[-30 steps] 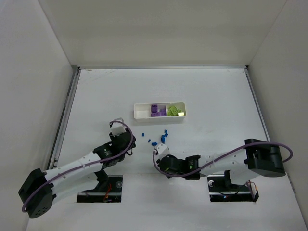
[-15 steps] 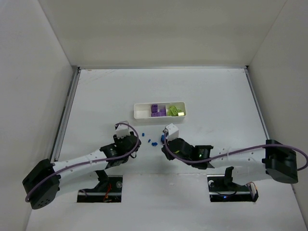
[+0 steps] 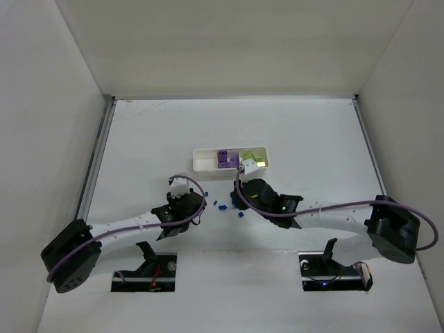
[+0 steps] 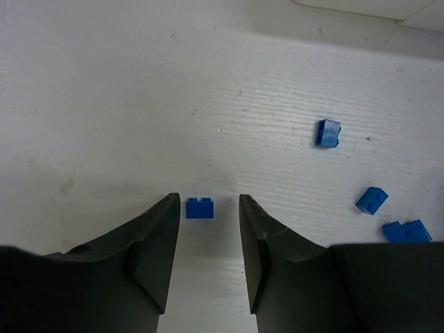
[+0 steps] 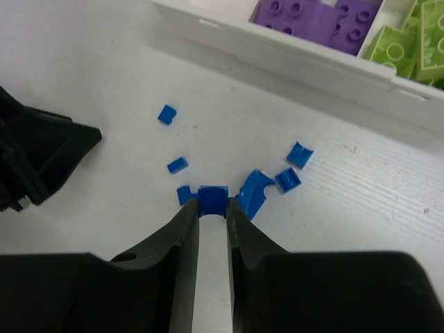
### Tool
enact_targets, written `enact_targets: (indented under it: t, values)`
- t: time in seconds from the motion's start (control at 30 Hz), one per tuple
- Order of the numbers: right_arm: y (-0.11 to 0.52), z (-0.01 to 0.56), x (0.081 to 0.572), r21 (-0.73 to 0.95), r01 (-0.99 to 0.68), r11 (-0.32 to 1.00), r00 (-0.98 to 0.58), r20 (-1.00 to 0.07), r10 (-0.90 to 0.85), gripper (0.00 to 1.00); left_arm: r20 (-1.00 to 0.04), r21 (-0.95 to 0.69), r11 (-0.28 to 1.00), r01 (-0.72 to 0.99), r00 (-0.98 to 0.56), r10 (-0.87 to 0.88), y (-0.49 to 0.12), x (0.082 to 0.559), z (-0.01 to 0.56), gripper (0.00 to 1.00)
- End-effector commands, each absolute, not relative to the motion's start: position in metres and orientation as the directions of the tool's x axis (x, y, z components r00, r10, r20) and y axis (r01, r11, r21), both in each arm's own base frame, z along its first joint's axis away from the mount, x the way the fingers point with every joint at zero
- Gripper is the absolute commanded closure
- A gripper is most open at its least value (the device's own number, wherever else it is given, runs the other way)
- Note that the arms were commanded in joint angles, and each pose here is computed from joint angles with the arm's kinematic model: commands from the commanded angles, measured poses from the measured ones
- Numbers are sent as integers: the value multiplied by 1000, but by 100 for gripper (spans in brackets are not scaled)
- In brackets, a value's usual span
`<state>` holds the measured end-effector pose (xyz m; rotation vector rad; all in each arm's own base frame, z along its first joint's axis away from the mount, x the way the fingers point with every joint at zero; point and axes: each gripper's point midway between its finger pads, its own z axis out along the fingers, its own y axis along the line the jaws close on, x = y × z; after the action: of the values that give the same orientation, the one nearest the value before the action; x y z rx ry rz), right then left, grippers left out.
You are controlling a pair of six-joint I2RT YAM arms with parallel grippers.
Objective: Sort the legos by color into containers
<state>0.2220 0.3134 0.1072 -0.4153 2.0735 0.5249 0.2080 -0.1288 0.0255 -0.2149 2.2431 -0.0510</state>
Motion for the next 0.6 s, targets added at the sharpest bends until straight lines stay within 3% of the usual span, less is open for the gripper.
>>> enact_targets:
  t: [0.0, 0.33, 0.57]
  values:
    - [338, 145, 246, 255, -505, 825, -453, -891, -1, 80, -783, -110, 984, -137, -598, -171, -131, 216, 29, 64]
    - [370, 166, 305, 309, -507, 805, -448, -892, 60, 79, -773, -96, 985, -146, -613, -166, -130, 217, 26, 72]
    - [394, 155, 348, 309, -487, 817, -459, -886, 62, 79, -777, -114, 982, -152, -603, -183, -127, 216, 28, 85]
